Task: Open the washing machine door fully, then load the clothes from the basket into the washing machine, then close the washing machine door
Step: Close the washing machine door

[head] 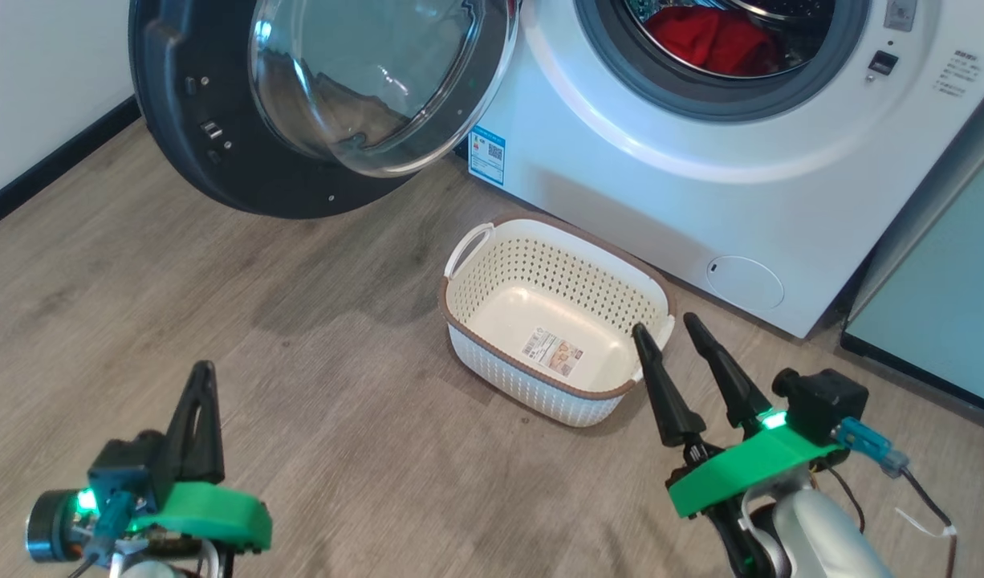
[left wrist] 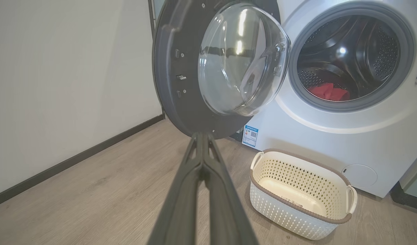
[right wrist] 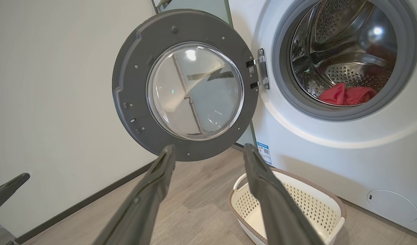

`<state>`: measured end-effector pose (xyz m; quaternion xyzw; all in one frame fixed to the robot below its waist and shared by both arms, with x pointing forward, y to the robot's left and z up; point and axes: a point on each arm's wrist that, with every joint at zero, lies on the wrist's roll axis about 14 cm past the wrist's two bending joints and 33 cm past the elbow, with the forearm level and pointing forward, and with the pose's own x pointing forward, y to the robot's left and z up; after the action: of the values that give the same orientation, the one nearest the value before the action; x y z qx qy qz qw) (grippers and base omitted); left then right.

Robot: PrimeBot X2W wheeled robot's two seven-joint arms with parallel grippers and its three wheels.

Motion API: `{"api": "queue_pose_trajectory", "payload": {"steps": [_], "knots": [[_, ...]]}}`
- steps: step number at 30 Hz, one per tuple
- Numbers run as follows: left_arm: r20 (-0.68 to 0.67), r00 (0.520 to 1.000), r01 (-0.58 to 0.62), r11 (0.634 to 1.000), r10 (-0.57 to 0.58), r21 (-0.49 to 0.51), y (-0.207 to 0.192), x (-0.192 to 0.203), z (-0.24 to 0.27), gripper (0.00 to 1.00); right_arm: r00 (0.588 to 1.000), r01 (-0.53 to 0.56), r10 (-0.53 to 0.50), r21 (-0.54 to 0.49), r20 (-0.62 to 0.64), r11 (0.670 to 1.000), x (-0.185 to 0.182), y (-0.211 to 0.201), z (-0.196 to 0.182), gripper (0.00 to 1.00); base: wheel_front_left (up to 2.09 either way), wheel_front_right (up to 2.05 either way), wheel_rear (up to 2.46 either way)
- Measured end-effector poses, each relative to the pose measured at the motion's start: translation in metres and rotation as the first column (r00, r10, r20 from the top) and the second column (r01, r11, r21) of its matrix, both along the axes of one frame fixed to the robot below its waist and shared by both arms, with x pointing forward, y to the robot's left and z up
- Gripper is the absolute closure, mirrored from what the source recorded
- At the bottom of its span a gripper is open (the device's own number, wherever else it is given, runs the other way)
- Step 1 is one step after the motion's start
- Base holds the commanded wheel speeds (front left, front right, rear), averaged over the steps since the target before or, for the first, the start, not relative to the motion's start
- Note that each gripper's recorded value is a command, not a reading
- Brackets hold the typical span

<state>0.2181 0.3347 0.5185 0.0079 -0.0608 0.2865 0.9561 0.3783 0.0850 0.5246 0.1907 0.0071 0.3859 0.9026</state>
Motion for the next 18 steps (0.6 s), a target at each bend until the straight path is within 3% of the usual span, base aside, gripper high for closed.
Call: {"api": "queue_pose_trajectory", "payload": {"steps": [10, 18], "knots": [[0.060, 0.995, -0.081, 0.992, 0.076, 0.093, 0.027, -0.006, 0.037, 1.00, 1.000, 0.018, -0.018, -0.017, -0.018, 1.000, 0.012, -0.004, -0.014, 0.00, 0.00, 0.00, 0.00], [0.084, 0.990, -0.132, 0.948, 0.113, 0.289, 0.072, 0.008, 0.092, 1.00, 0.998, 0.046, -0.048, -0.048, -0.037, 0.998, 0.028, -0.013, -0.036, 0.00, 0.00, 0.00, 0.00]]}}
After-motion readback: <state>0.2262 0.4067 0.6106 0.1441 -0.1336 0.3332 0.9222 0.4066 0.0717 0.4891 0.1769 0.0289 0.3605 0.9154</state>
